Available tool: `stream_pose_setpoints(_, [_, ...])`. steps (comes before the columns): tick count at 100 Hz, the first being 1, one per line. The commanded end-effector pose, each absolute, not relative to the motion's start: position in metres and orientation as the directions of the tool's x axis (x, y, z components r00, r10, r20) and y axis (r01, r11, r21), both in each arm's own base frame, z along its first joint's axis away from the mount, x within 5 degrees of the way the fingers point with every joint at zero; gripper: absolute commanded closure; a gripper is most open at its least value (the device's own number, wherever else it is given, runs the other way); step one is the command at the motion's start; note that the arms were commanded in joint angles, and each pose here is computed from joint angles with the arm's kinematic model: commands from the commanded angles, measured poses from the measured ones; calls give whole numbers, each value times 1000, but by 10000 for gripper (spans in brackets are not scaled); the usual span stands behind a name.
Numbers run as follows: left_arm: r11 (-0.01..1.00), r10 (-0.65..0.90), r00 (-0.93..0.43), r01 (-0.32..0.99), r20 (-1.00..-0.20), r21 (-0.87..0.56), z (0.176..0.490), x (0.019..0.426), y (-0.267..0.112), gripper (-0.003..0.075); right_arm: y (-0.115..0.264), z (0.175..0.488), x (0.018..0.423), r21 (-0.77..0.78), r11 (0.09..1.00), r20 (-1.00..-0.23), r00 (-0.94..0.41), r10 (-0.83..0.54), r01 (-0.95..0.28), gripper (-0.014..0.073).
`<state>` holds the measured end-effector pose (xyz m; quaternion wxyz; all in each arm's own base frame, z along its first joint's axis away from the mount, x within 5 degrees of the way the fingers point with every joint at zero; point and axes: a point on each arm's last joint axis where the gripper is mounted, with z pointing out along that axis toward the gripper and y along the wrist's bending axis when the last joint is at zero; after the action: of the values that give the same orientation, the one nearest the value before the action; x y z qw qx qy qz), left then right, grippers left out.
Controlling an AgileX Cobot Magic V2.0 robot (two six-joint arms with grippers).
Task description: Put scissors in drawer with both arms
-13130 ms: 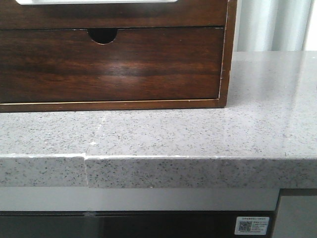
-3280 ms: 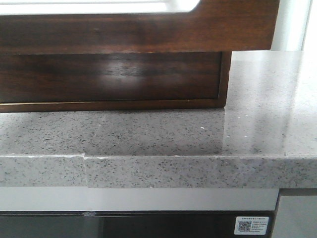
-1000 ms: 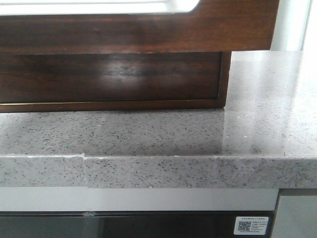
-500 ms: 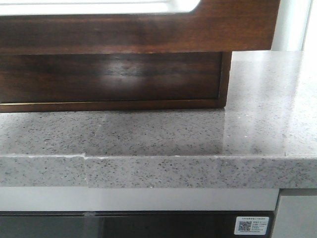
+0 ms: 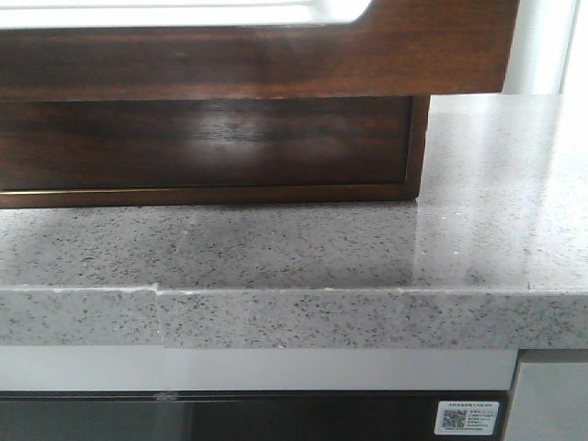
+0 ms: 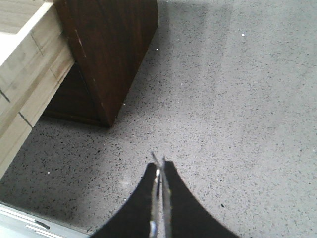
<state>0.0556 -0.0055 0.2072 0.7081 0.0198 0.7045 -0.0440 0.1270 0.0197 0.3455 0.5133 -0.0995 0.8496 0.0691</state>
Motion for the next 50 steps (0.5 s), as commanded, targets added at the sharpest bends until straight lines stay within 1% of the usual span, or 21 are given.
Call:
stream_pose_setpoints(1, [996,-52,78,82,-996,-46,204,55,-4,741,18,359,129,6,977,-924,-374,-76,-214,664])
stream_pose_setpoints(32, [996,-52,78,82,-996,-46,204,55,-4,741,18,359,129,6,976,-924,-374,-77,-217,664])
stream_pose_setpoints(41, [996,-52,78,82,-996,-46,204,55,-4,741,19,361,118,-4,975,-942,-325,-78,-224,664])
stream_pose_setpoints(47, [996,-52,78,82,-996,-46,204,55,-4,741,19,355,110,9,976,-952,-302,-59,-219,664])
stream_pose_setpoints(50, [996,-52,78,82,-996,-46,204,55,-4,741,18,352,106,-6,980,-962,-266,-60,-201,664])
